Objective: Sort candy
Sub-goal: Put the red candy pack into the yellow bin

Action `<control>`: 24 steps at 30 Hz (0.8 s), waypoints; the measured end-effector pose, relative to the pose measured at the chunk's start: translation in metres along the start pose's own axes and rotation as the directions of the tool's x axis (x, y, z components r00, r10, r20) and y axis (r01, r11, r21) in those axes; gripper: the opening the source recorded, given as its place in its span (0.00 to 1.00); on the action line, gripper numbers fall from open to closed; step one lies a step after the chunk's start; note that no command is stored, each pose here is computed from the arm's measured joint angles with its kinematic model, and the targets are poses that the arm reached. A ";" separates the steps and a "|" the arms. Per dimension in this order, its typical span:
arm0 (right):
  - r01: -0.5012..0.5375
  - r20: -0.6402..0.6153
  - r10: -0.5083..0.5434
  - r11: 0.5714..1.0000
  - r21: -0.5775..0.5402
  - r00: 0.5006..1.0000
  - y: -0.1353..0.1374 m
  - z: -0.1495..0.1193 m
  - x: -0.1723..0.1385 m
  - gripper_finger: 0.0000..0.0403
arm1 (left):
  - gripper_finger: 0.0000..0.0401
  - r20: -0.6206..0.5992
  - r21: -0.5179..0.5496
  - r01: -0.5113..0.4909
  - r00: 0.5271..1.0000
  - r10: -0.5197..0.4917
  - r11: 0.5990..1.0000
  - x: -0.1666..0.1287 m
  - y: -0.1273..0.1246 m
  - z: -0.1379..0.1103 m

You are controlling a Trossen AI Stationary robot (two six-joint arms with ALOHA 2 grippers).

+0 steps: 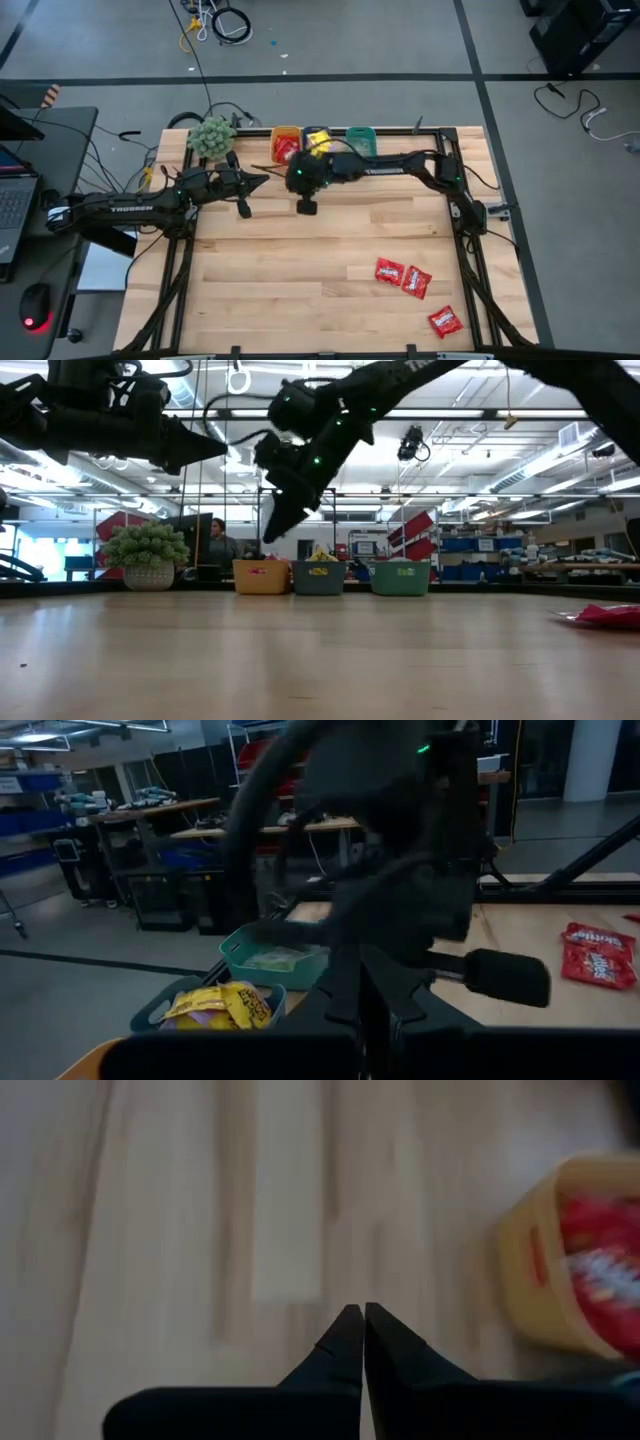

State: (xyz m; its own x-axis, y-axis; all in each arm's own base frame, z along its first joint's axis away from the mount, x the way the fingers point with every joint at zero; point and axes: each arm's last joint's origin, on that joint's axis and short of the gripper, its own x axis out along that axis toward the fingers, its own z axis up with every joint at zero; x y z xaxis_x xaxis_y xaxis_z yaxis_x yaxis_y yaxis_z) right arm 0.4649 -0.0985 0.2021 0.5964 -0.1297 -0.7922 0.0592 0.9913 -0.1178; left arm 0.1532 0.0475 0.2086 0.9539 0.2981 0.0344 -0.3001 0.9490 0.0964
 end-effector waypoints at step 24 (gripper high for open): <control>-0.086 -0.096 0.111 0.968 0.235 0.989 0.123 -0.148 -0.107 0.00 | 0.00 0.007 -0.020 0.000 1.000 0.000 1.000 0.000 0.000 0.001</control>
State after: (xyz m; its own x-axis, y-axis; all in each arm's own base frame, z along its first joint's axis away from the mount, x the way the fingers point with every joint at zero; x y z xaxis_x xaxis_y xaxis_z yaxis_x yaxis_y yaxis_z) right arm 0.2897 0.0339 0.1834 0.5200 -0.0209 -0.8539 0.1946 0.9763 0.0946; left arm 0.1532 0.0473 0.2093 0.9539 0.2972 0.0410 -0.2996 0.9510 0.0768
